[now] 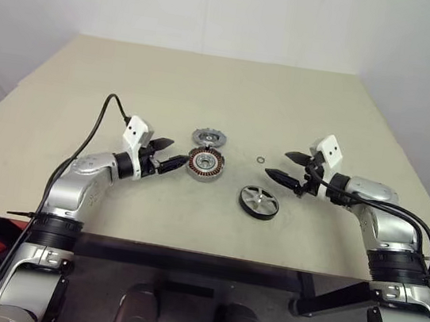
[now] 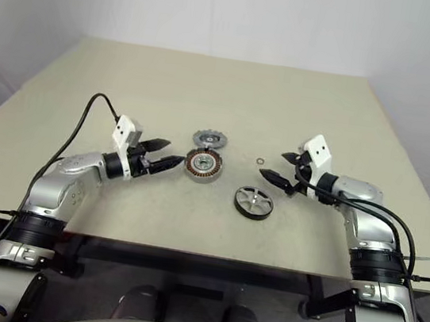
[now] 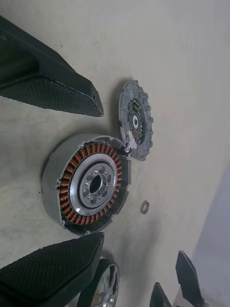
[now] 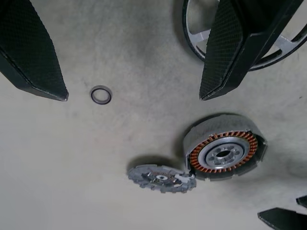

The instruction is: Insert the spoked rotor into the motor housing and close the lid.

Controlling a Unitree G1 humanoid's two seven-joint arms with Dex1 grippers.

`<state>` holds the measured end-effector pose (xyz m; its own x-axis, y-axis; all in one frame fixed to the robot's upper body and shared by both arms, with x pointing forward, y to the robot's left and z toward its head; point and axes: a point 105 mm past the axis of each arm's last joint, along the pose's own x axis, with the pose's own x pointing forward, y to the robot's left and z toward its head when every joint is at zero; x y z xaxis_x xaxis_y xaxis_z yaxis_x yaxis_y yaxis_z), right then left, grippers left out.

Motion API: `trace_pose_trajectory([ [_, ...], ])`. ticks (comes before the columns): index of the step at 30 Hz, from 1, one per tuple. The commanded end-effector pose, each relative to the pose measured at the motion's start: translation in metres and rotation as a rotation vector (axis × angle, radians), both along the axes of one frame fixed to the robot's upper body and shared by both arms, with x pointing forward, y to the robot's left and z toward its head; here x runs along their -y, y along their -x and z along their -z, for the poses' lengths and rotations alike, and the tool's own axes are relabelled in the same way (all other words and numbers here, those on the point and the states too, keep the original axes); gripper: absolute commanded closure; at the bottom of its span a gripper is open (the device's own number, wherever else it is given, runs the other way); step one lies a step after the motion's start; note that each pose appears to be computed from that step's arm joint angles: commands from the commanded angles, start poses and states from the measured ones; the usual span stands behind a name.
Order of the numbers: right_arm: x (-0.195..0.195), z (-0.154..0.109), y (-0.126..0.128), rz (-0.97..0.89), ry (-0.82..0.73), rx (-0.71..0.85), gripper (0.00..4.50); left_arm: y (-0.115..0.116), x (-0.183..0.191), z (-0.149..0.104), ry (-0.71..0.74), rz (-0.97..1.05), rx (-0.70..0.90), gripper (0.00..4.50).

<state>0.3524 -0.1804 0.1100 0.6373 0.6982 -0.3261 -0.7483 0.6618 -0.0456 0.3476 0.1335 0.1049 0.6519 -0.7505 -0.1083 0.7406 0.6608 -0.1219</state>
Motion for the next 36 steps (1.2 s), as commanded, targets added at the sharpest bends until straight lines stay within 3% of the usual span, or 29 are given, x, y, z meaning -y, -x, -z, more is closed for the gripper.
trace_pose_trajectory([
  [1, -0.004, -0.014, -0.002, -0.010, -0.007, 0.061, 0.00, 0.000, 0.002, -0.014, -0.007, 0.013, 0.056, 0.44],
  [8, -0.011, -0.011, 0.000, -0.041, -0.008, 0.046, 0.00, -0.001, 0.002, -0.011, -0.012, -0.004, 0.055, 0.44],
  [15, -0.018, -0.002, 0.024, -0.139, -0.016, -0.028, 0.00, -0.007, 0.002, -0.005, -0.019, -0.041, 0.047, 0.44],
  [36, -0.017, 0.011, 0.044, -0.136, -0.039, -0.128, 0.00, 0.000, 0.008, 0.002, -0.014, -0.008, 0.021, 0.44],
])
